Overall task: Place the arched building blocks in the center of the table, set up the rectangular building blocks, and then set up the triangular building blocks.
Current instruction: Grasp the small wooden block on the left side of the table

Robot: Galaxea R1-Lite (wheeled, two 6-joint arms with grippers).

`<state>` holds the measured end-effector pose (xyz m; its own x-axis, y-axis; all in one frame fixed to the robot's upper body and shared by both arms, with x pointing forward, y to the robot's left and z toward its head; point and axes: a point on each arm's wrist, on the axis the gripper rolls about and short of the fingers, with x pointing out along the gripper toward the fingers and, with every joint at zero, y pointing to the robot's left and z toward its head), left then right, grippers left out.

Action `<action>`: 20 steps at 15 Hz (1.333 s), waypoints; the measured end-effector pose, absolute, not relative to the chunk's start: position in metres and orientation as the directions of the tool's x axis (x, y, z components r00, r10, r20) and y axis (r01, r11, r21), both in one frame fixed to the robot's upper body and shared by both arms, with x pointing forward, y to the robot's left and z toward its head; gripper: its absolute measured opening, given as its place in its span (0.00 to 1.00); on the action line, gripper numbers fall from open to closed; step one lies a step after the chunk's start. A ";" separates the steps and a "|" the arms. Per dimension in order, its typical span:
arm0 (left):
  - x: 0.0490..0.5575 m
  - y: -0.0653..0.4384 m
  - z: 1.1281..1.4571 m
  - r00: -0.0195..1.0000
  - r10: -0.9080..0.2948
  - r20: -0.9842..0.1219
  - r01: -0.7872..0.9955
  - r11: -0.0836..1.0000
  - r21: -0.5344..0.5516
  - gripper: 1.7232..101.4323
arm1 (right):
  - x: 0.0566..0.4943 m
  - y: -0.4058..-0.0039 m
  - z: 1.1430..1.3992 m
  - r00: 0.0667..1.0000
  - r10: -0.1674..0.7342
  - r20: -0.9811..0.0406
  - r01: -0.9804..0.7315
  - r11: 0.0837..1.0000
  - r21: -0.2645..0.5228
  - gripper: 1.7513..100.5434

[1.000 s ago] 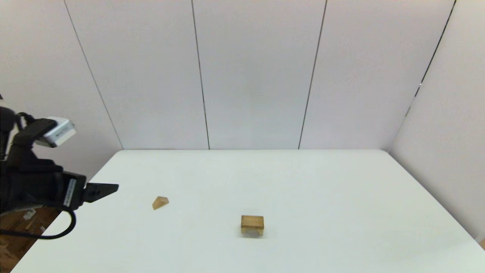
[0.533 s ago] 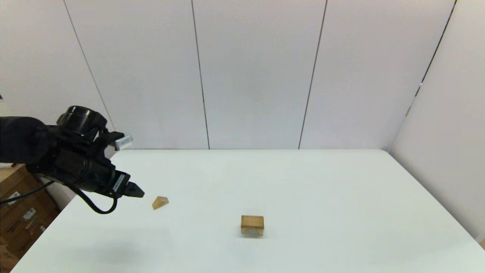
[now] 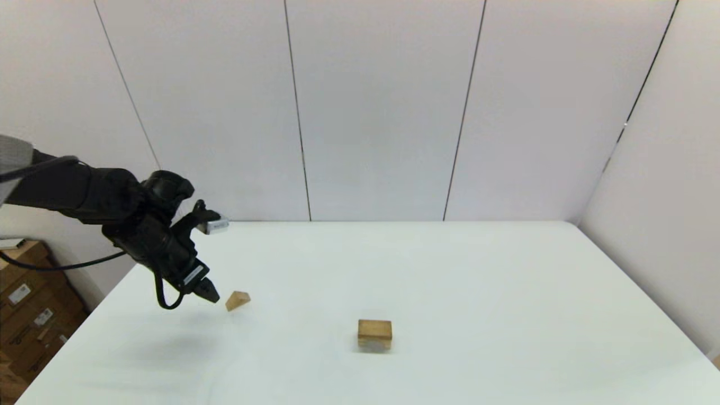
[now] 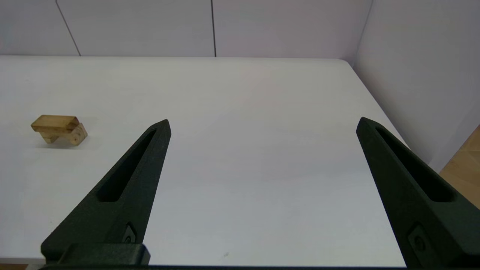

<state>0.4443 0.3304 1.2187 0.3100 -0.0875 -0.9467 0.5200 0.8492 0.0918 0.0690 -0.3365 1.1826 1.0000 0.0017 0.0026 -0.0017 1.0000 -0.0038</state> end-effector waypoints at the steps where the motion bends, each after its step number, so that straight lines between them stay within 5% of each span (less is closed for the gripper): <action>1: 0.452 0.331 1.211 0.287 -0.087 -0.954 0.525 0.847 0.081 0.96 | 0.069 -0.336 1.183 1.000 0.002 0.003 -0.002 1.000 -0.004 0.97; 10: 0.486 0.329 1.167 0.131 -0.140 -0.981 0.648 0.761 -0.022 0.96 | 0.069 -0.336 1.183 1.000 0.003 0.003 -0.003 1.000 -0.004 0.97; 20: 0.508 0.313 1.157 0.117 -0.142 -0.983 0.685 0.728 -0.024 0.96 | 0.069 -0.336 1.183 1.000 0.002 0.003 -0.002 1.000 -0.004 0.97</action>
